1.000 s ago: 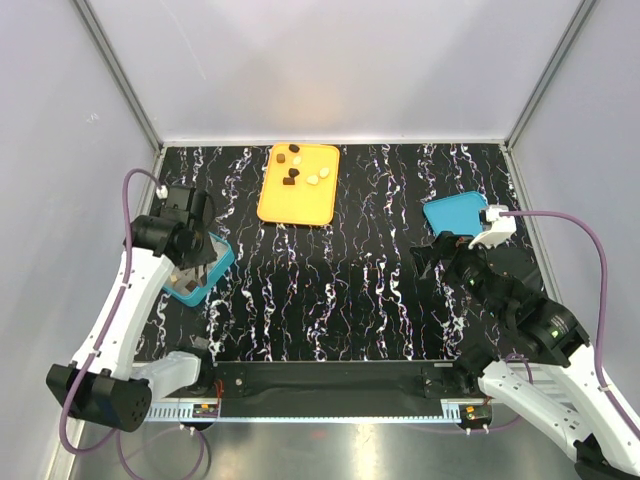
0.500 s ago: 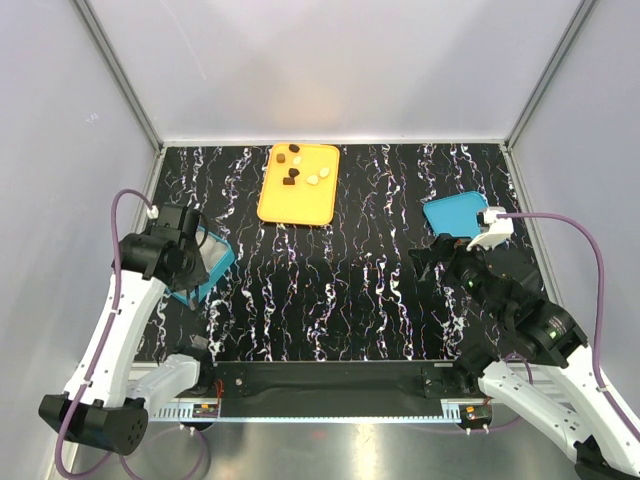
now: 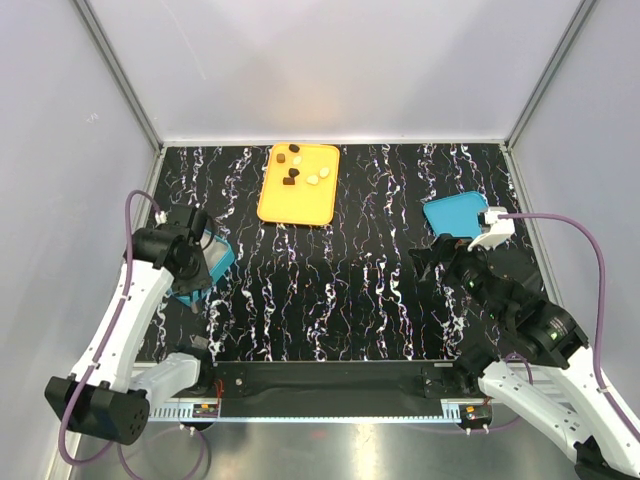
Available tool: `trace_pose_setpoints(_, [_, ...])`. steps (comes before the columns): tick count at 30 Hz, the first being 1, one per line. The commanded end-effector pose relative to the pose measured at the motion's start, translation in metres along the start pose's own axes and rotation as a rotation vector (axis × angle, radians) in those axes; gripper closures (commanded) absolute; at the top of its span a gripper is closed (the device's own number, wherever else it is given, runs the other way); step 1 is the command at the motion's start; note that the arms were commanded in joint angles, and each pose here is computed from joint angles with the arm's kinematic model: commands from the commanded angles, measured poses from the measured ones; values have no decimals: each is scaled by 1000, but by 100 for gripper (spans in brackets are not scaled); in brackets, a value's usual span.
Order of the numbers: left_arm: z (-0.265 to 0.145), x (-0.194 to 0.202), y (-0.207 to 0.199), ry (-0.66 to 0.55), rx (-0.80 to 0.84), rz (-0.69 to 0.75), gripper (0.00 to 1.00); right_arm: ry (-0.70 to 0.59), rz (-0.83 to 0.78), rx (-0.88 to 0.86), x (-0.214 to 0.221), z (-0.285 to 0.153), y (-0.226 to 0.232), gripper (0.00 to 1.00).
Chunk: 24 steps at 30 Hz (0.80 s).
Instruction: Pack the chocolate
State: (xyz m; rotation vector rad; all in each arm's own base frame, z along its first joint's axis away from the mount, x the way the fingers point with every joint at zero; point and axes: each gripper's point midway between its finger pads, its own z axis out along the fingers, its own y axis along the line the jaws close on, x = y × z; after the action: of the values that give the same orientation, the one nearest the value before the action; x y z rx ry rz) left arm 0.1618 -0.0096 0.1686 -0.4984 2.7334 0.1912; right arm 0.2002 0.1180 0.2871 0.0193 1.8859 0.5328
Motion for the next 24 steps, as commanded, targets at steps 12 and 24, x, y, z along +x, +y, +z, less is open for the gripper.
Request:
trace_pose_setpoints(12, [14,-6,-7,18,-12,-14,69,-52,-22,-12,-12,-6,1,0])
trace_pose_setpoints(24, [9,-6,-5,19,-16,-20,62,-49,-25,1,-8,-6,-3,0])
